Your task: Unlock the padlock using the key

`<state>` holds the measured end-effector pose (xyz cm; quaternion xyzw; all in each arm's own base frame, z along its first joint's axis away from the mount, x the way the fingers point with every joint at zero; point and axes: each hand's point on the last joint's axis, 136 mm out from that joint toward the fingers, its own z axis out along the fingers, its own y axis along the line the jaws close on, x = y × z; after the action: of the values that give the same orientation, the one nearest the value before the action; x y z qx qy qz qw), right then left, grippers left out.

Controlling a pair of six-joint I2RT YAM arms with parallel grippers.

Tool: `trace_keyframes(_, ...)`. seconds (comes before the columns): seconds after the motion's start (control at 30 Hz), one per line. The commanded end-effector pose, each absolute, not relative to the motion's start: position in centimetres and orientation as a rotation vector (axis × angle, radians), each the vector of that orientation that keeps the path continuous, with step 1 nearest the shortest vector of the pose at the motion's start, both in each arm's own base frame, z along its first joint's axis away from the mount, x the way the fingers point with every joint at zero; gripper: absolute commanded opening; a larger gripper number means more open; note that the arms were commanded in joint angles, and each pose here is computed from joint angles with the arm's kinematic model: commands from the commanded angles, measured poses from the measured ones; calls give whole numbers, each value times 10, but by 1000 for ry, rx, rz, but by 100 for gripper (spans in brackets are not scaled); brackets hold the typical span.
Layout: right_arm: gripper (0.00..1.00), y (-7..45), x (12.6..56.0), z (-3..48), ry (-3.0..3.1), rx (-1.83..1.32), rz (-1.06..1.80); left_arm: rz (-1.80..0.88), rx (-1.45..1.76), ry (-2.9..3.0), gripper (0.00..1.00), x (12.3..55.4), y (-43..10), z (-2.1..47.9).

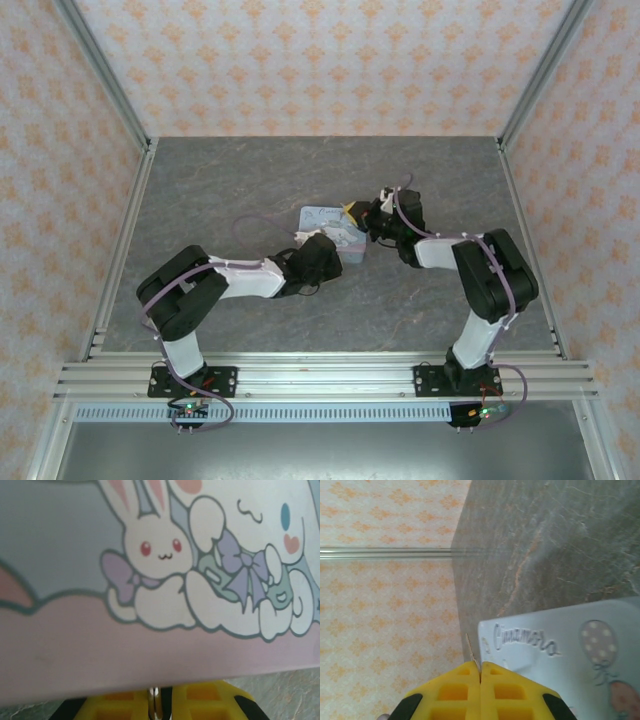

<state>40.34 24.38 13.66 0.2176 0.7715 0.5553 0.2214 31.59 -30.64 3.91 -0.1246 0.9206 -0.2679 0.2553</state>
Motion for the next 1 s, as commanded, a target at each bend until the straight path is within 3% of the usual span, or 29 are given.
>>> trace_keyframes(0.0, 0, 243, 402, 188, 2035, 489, 1568, -645, -277, 2581, 0, 303, -295, 33)
trace_keyframes(0.27, 0, 229, 359, 208, 1983, 476, 1607, -721, -274, 2589, 0, 306, -299, 38)
trace_keyframes(0.6, 0, 218, 267, 147, 2124, 468, 1516, -942, -218, 2565, 0, 314, -322, 66)
trace_keyframes(0.97, 0, 204, 238, 111, 2174, 448, 1458, -1173, -204, 2517, 0, 322, -338, 96)
